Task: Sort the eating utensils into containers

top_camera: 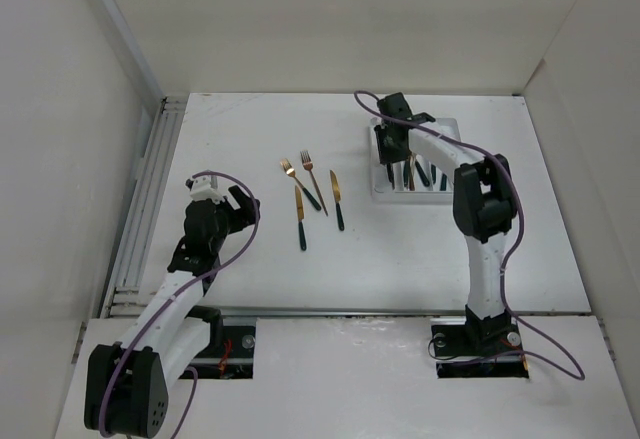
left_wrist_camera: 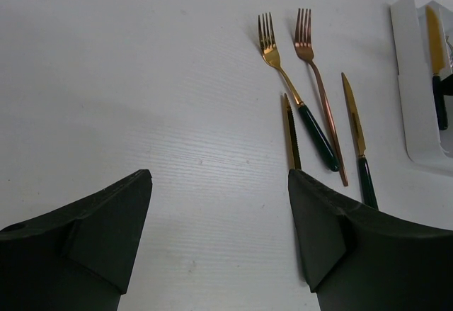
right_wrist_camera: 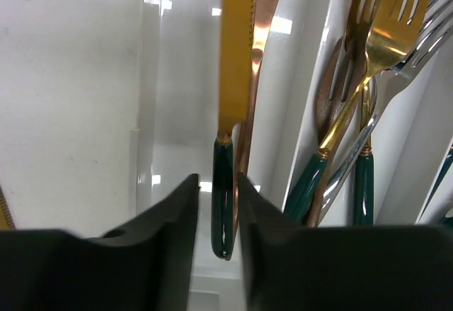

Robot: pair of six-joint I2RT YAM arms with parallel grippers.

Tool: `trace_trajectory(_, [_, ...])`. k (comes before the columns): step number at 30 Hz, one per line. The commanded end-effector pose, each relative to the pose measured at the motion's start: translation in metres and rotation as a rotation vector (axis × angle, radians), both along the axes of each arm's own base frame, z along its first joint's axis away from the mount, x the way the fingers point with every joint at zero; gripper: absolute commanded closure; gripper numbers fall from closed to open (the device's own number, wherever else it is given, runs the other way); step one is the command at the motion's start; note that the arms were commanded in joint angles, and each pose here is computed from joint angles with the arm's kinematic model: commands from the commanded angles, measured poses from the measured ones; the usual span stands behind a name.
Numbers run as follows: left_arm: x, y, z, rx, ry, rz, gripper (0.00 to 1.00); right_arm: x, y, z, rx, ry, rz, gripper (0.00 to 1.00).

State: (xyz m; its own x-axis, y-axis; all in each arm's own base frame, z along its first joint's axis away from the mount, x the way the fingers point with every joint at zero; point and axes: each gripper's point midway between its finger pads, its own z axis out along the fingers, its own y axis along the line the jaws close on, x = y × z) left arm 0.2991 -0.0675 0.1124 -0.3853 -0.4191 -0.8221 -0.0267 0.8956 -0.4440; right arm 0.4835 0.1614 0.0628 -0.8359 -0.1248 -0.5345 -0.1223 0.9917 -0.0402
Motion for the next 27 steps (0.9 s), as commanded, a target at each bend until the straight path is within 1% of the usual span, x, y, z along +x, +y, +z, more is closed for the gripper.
trace_trajectory(1, [0.005,-0.001,0.013,-0.011,-0.047,-0.003,0.25,0.007,0.011,0.019,0.041,-0.048,0.021,0.63])
trace_trajectory(2, [0.005,-0.001,0.013,-0.011,-0.047,-0.003,0.25,0.004,0.008,0.02,0.031,-0.044,0.016,0.57])
trace_trajectory(3, [0.005,-0.001,0.013,-0.011,-0.047,-0.003,0.25,0.003,0.005,0.022,0.023,-0.048,0.01,0.56])
trace_trajectory(4, [0.005,-0.001,0.013,-0.011,-0.047,-0.003,0.25,0.004,0.003,0.037,0.024,-0.079,0.003,0.54])
trace_trajectory(7, [0.005,-0.001,0.016,-0.013,-0.056,-0.003,0.25,-0.008,0.006,0.053,0.012,-0.092,0.012,0.54])
trace_trajectory(8, [0.005,-0.001,0.016,-0.013,-0.056,-0.003,0.25,-0.013,0.009,0.072,0.026,-0.126,0.022,0.54])
trace_trajectory(9, [0.004,-0.001,0.014,-0.013,-0.056,-0.003,0.25,-0.022,0.019,0.079,0.032,-0.136,0.035,0.53])
trace_trajectory(10, [0.005,-0.001,0.016,-0.014,-0.065,-0.003,0.25,-0.037,0.023,0.072,0.028,-0.113,0.046,0.53])
trace_trajectory(11, [0.004,-0.001,0.019,-0.016,-0.076,-0.003,0.25,-0.046,0.033,0.085,0.058,-0.142,0.065,0.5])
trace_trajectory(12, [0.004,-0.001,0.019,-0.016,-0.076,-0.003,0.25,-0.059,0.044,0.082,0.073,-0.13,0.088,0.43])
trace_trajectory(13, [0.005,-0.001,0.022,-0.017,-0.086,-0.003,0.25,-0.086,0.06,0.067,0.066,-0.089,0.121,0.39])
trace_trajectory(14, [0.004,-0.001,0.02,-0.017,-0.088,-0.003,0.25,-0.1,0.068,0.055,0.051,-0.059,0.152,0.37])
trace_trajectory(15, [0.004,-0.001,0.02,-0.017,-0.088,-0.003,0.25,-0.113,0.079,0.05,0.07,-0.047,0.151,0.36])
trace_trajectory(16, [0.004,-0.001,0.02,-0.017,-0.088,-0.003,0.25,-0.132,0.1,0.041,0.084,-0.025,0.197,0.34])
trace_trajectory(17, [0.004,-0.001,0.02,-0.017,-0.088,-0.003,0.25,-0.148,0.104,0.025,0.082,0.014,0.21,0.34])
trace_trajectory(19, [0.004,-0.001,0.023,-0.019,-0.097,-0.003,0.25,-0.161,0.122,0.006,0.114,0.048,0.21,0.34])
trace_trajectory(20, [0.004,-0.001,0.023,-0.019,-0.097,-0.003,0.25,-0.169,0.135,0.001,0.134,0.065,0.239,0.34])
trace_trajectory(23, [0.004,-0.002,0.025,-0.023,-0.106,-0.012,0.25,-0.16,0.148,-0.015,0.134,0.065,0.227,0.34])
trace_trajectory(24, [0.004,-0.002,0.025,-0.014,-0.107,-0.015,0.25,-0.151,0.154,-0.012,0.136,0.045,0.222,0.34])
trace_trajectory(25, [0.004,-0.002,0.025,-0.014,-0.107,-0.015,0.25,-0.151,0.152,-0.025,0.111,0.071,0.207,0.34])
trace_trajectory(27, [0.003,-0.002,0.026,-0.005,-0.11,-0.018,0.25,-0.144,0.157,-0.025,0.1,0.07,0.202,0.35])
